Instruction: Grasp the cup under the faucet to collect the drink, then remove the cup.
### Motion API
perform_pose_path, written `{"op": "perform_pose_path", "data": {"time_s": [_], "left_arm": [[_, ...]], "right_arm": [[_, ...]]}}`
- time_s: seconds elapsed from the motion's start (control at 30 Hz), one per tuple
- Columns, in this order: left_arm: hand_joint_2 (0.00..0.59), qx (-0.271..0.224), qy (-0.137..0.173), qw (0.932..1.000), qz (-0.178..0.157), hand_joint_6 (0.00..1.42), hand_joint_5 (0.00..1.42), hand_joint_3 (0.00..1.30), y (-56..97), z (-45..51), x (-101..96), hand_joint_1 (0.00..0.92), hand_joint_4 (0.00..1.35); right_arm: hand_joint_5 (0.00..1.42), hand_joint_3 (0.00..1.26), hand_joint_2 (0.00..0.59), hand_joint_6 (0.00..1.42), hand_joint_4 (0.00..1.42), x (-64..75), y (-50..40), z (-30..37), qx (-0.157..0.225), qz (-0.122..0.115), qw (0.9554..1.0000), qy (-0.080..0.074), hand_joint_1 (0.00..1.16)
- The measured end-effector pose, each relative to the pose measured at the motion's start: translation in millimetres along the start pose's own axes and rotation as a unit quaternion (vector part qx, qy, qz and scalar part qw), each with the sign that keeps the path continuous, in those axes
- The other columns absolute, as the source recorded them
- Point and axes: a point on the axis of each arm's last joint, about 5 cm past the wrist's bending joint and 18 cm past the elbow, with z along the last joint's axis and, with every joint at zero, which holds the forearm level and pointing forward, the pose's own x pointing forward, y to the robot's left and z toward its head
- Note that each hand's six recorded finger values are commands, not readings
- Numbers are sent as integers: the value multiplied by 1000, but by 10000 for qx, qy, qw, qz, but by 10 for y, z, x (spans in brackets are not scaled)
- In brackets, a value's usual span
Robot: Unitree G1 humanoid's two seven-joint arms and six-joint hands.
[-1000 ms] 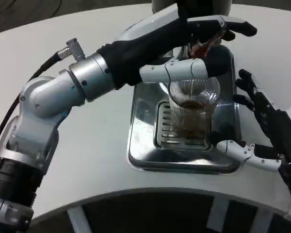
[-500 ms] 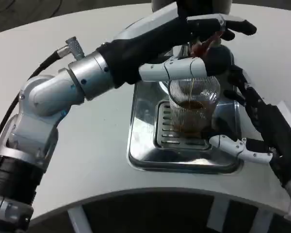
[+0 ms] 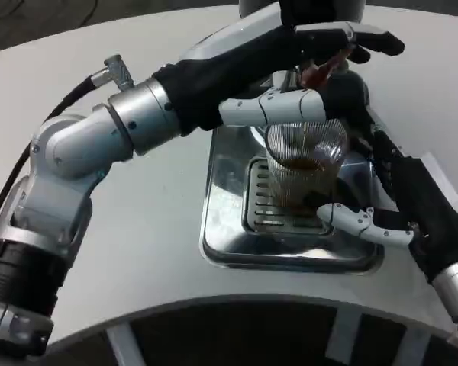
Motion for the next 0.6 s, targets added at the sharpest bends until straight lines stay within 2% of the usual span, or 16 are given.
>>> {"op": "perform_pose_path", "data": {"time_s": [0.6], "left_arm": [[103,242,-12,9996,-106,95,174,250,28,-4,26,0,148]], "right_arm": [[122,37,192,0,46,55,61,-28,56,-53,9999,68,788]]}}
